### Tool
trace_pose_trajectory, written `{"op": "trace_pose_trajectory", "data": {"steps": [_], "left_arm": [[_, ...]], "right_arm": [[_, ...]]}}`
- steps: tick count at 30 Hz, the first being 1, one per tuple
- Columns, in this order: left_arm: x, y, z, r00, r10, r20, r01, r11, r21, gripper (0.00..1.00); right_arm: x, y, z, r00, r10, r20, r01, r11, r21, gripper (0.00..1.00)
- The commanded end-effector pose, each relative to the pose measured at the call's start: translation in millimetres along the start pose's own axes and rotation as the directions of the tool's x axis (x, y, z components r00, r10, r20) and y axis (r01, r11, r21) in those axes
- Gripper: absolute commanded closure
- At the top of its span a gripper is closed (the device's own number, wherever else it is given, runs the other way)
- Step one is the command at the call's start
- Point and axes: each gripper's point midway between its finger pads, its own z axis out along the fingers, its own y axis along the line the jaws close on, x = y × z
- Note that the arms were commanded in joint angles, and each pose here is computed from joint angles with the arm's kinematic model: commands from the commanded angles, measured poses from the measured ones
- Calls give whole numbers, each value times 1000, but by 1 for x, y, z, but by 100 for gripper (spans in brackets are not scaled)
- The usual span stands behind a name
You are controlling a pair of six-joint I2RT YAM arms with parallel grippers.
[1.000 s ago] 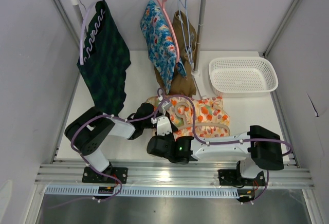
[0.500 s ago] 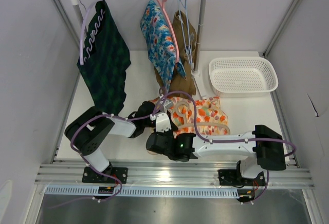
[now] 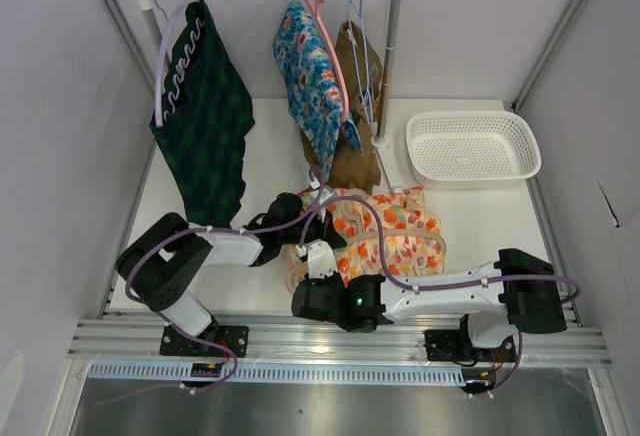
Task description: Place the skirt on the hanger
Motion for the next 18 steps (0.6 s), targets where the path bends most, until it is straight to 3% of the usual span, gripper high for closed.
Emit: {"op": "trace_pose_trajectory", "data": {"steps": [1, 18], "left_arm": [[-12, 9, -3, 998, 52, 22, -50, 996, -72, 100], [-29, 16, -14, 995, 93, 47, -81, 973, -218, 100]], "right_arm": [[13, 5, -8, 999, 33, -29, -34, 999, -42, 92], [68, 5, -4, 988, -45, -149, 37, 998, -55, 93]]}}
